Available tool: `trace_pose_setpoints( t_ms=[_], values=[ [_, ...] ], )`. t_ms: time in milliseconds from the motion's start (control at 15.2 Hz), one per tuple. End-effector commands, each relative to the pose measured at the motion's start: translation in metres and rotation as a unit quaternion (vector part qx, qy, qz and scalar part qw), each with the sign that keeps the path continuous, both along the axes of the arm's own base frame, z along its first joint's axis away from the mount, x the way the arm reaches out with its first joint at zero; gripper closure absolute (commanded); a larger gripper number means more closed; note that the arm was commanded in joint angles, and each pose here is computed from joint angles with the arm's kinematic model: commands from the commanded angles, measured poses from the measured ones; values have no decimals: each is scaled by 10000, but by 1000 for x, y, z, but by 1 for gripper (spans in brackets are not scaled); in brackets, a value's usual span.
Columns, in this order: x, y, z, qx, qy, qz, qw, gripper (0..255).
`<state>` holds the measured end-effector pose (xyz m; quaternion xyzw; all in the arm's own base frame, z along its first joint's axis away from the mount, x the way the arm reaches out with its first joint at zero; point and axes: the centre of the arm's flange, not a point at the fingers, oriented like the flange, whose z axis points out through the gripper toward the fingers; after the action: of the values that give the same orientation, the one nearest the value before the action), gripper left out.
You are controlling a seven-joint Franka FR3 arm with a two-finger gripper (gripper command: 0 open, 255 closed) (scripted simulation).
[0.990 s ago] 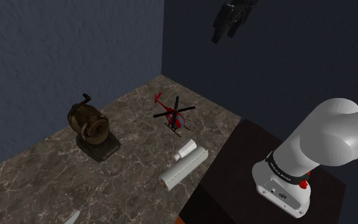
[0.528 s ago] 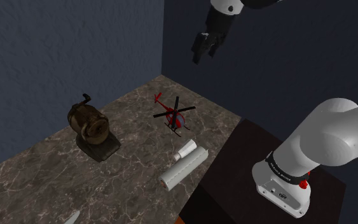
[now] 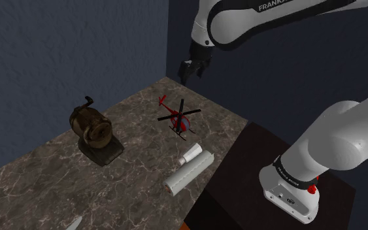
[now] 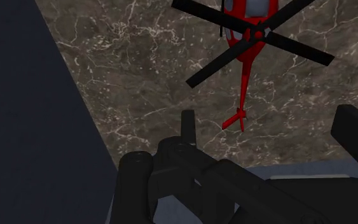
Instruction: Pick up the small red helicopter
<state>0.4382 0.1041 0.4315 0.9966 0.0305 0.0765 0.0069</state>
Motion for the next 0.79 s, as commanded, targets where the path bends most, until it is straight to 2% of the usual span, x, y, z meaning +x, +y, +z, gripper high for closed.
trace_pose_setpoints(
  t_ms=[0,726],
  values=[
    [15,5,-23,-3,28,-13,10000,0],
    [78,38,-152,-56,225,-78,9997,0]
  ],
)
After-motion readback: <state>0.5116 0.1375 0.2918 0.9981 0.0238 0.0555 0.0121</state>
